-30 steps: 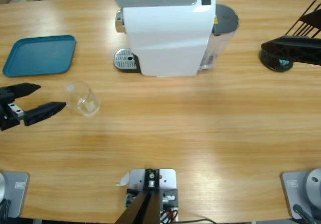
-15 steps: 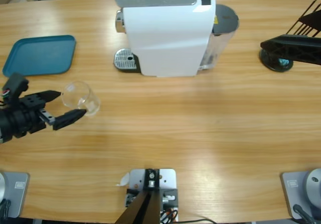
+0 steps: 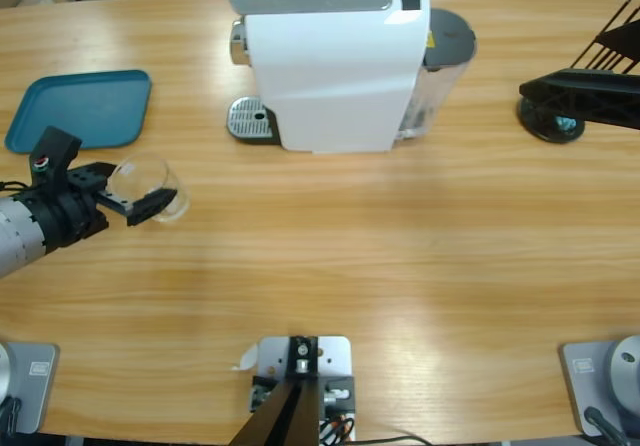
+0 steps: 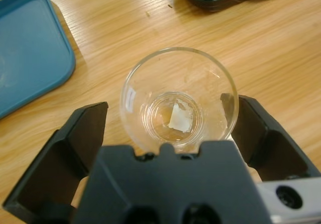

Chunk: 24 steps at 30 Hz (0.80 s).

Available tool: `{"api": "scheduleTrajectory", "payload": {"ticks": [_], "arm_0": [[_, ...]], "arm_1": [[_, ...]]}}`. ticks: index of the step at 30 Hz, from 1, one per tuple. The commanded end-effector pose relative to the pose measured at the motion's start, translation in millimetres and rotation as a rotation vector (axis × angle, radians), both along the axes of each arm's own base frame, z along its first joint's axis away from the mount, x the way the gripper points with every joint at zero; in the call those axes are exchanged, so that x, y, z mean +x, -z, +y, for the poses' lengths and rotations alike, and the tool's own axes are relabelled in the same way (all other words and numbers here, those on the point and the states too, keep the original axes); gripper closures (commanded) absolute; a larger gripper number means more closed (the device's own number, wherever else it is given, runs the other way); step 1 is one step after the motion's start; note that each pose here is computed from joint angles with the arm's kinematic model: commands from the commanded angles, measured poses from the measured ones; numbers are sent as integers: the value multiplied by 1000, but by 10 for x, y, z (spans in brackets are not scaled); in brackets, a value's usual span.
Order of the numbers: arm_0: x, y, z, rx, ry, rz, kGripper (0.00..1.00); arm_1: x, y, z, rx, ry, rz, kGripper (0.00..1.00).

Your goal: Pour coffee

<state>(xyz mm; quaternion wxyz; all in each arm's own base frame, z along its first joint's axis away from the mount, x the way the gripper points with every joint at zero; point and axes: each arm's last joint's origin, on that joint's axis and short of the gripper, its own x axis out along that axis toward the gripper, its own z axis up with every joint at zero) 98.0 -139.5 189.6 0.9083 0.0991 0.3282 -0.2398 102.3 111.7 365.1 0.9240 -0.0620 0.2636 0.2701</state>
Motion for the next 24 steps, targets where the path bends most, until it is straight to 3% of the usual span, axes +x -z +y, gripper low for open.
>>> {"api": "scheduleTrajectory", "payload": {"ticks": [1, 2, 5, 6, 7, 8, 14, 19, 24], "arm_0": [[-10, 87, 1, 17, 1, 6, 373], [-9, 94, -5, 18, 8, 10, 499], [-28, 144, 3, -3, 29, 24, 526], [-43, 168, 32, 1, 28, 27, 624], [-58, 182, 66, 5, 25, 25, 932], [-76, 187, 106, 5, 20, 19, 1000], [-88, -1, 161, -58, 29, -83, 1000], [-79, -240, 278, -115, 223, -144, 1000], [49, -647, 294, -142, 453, -227, 1000]], "arm_1": [[33, 81, 52, -31, 11, 25, 0], [32, 80, 51, -31, 11, 25, 0], [33, 77, 51, -30, 12, 24, 0], [33, 77, 51, -29, 12, 23, 0], [34, 74, 52, -28, 12, 22, 0], [32, 68, 51, -26, 11, 21, 0], [11, 64, 18, -19, 15, 13, 0], [3, 57, -11, -14, 34, -7, 0], [13, 89, -1, -55, 24, -6, 0]]}}
